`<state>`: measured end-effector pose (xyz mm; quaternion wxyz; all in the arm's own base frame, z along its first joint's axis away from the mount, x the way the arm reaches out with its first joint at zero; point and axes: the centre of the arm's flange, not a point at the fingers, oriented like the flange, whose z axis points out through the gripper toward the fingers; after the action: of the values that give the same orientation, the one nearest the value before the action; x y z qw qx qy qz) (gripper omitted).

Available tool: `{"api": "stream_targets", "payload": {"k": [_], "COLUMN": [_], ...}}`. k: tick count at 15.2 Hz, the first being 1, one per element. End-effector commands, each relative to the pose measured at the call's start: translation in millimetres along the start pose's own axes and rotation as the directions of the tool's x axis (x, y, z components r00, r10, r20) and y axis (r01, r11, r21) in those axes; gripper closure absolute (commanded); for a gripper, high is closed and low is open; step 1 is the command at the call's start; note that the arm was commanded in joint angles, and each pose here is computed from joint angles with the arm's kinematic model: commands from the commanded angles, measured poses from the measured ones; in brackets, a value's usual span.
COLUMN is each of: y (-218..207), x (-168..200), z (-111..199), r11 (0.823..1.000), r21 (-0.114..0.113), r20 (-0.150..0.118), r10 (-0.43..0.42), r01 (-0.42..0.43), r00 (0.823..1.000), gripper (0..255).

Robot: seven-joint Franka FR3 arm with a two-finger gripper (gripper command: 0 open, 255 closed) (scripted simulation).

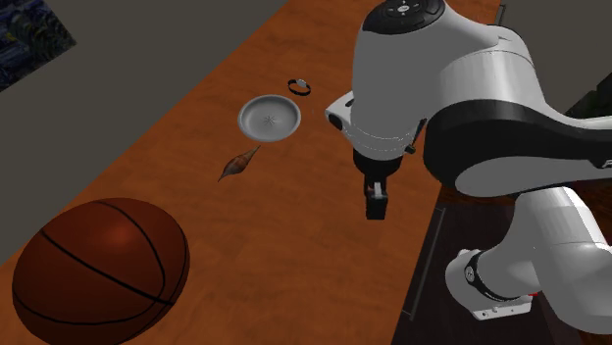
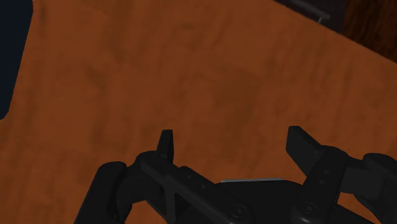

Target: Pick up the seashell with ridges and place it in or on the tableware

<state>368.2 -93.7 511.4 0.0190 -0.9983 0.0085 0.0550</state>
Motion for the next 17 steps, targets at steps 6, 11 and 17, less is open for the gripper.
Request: {"api": "stream_targets", "payload": {"k": [6,11,17], "y": [47,77,105], "x": [68,120,186], "z": [14,19,22], "r11": [0.99,0.972,0.938], "r21": [-0.005,-0.013,-0.03], "r20": [-0.074,-0.124,-0.183], "r10": [-0.139,-0.234,-0.345], "r01": [0.139,0.235,0.345], "r00": [0.988,0.964,0.921], "gripper": [0,0,0]}}
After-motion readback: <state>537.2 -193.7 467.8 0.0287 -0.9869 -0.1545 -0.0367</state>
